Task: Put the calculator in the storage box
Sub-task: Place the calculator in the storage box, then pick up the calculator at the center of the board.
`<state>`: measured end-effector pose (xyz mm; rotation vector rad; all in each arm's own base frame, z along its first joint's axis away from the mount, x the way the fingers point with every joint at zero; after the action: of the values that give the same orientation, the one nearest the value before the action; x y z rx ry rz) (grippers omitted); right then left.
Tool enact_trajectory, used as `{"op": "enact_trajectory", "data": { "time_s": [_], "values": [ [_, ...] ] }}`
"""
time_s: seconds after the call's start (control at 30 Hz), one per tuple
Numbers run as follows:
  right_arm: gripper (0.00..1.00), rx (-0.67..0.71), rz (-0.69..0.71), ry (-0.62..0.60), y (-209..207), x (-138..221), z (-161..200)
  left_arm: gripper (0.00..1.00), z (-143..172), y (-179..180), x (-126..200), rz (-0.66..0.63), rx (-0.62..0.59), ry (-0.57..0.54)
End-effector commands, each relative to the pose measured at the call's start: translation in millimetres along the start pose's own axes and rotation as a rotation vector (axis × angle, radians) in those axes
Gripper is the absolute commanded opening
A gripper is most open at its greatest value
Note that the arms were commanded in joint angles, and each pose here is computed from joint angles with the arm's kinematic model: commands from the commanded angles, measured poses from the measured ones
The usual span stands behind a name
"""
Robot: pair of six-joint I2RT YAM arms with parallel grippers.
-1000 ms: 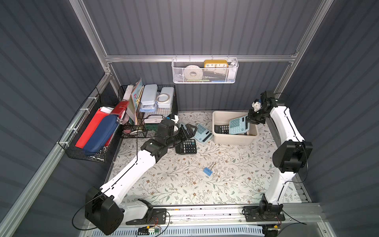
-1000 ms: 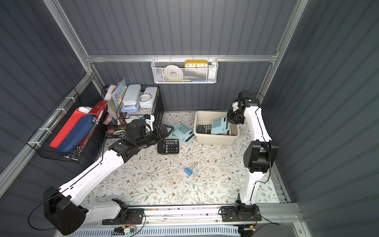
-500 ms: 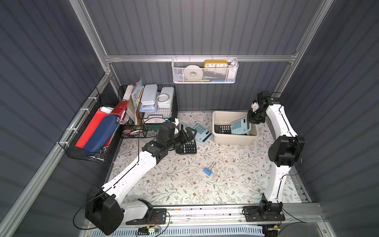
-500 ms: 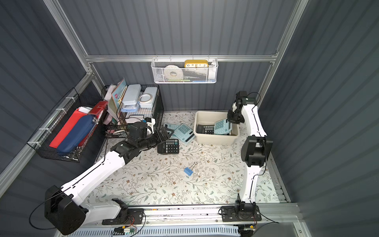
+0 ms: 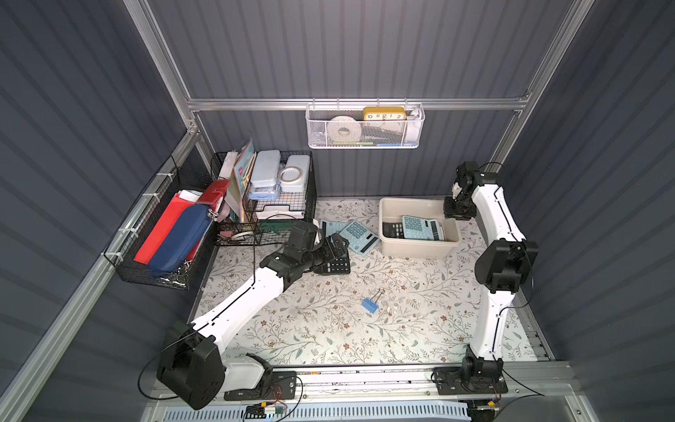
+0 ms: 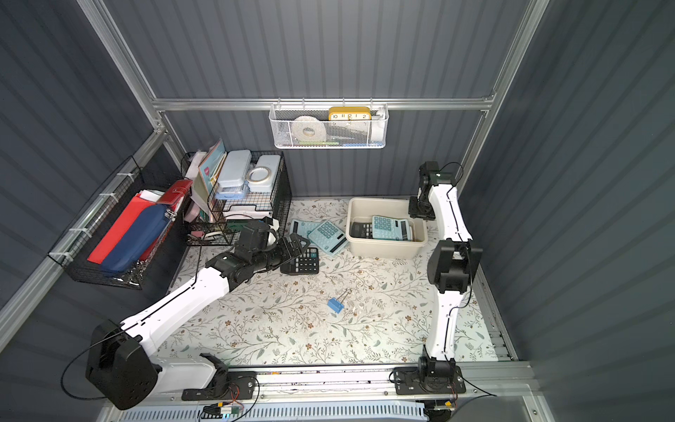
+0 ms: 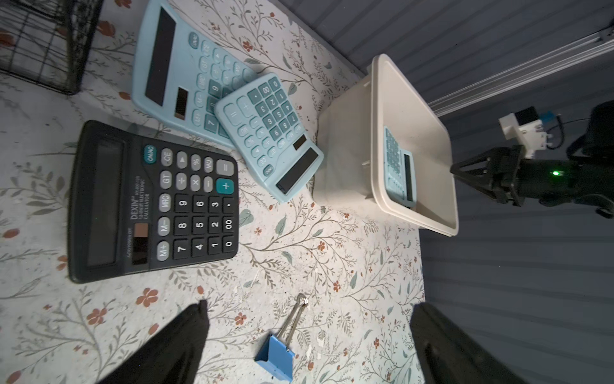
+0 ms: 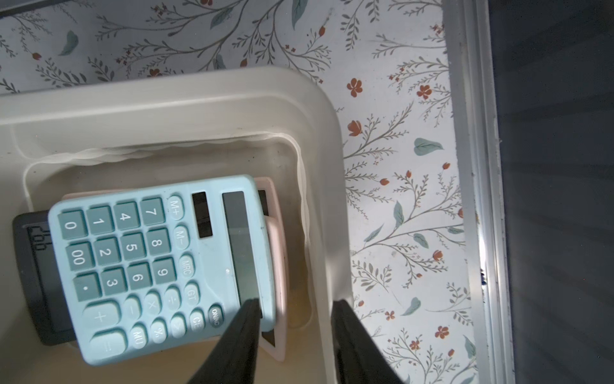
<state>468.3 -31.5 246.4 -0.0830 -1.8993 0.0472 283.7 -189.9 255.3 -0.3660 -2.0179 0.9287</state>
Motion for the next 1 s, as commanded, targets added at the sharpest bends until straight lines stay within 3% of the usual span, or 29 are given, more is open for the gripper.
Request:
{"op": "enact_trajectory", "data": {
  "time_s": [0.0,0.1,0.47,0.73,0.97],
  "values": [
    [0.44,-0.025,-0.02,-0.067,-1,36,2,0.99,2,20,-2,-0.14,-0.001,-0.007],
    [0.52,-0.037,-0.083,-0.11,8,53,10,0.99,2,32,-5,-0.206,0.001,0.004],
    [0.98,-0.033,-0.374,-0.3,57,97,80,0.99,-2,82,-23,-0.378,0.034,0.05],
    [0.99,0.071,-0.527,-0.353,102,114,135,0.98,-13,126,-43,-0.359,0.1,0.091],
    [0.99,0.047,-0.589,-0.405,101,113,175,0.83,-25,151,-55,-0.228,0.145,0.125]
  ]
}}
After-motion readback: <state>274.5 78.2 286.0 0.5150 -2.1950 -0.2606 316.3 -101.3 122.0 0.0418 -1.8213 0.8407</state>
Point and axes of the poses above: each gripper's point midway between its finger pads, its own x axis back along the fingers, its own y axis along the line the jaws close on, z = x × y, the point moved 8 cm from there along x, back along the fingers, and after that the axes turned 11 degrees about x, right-handed, at the moved point
